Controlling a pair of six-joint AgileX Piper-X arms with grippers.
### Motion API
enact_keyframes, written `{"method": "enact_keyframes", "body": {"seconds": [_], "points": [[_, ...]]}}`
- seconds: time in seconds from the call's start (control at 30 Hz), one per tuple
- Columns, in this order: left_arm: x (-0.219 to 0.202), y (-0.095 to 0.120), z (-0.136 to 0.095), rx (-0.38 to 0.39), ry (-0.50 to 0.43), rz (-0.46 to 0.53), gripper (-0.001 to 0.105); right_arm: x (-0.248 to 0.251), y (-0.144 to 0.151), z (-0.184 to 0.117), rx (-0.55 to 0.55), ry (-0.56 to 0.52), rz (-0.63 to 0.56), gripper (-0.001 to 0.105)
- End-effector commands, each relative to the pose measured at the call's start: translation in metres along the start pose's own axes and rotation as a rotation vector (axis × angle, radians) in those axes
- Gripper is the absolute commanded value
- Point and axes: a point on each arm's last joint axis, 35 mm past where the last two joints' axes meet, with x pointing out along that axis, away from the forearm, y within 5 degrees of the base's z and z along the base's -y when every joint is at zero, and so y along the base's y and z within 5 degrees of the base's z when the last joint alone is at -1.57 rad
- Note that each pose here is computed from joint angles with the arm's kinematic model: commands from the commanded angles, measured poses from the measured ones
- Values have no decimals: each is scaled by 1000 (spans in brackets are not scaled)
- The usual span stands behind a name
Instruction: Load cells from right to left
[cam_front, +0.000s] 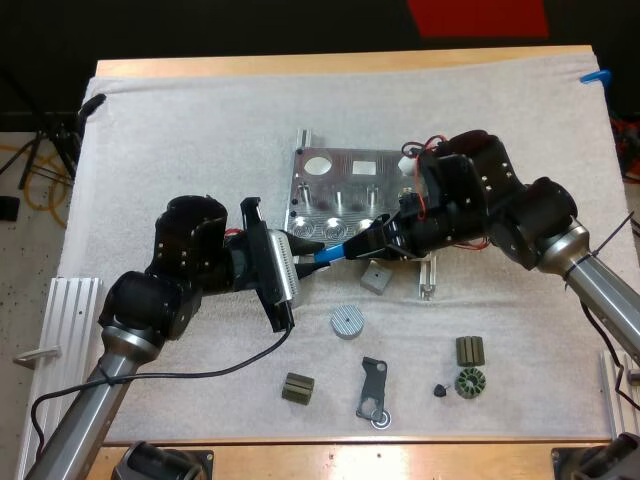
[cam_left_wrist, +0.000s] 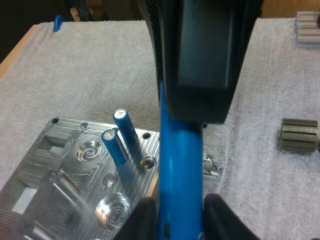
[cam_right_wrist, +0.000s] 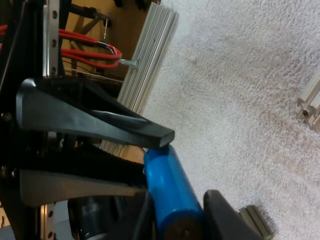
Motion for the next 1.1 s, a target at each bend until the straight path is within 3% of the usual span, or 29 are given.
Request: {"method": "enact_keyframes", "body": {"seconds": [0.0,0.07,0.13,0.23,0.6,0.77,1.07], "points": [[-2,-3,4,7,-42,-48,10,1,-1,1,-27,-3,3,0],[-2,-3,4,-6,-40,-48,21,1,-1,1,-40,-3,-3,0],[-2,-3,4,-47,-39,-49,37,0,-1,1,-45,-7,-6,0],[-2,-3,4,-98,-38,-50,48,-1,-1,0,-78,0,-34,0],[-24,-22,7,-129,-30,-40,49,-11,2,3,-202,44,-233,0],[-37,-33,3,-163,31,43,49,-19,5,9,-281,57,-356,0],[-49,-38,0,-339,73,190,49,-14,-6,9,-318,211,-482,0]]}}
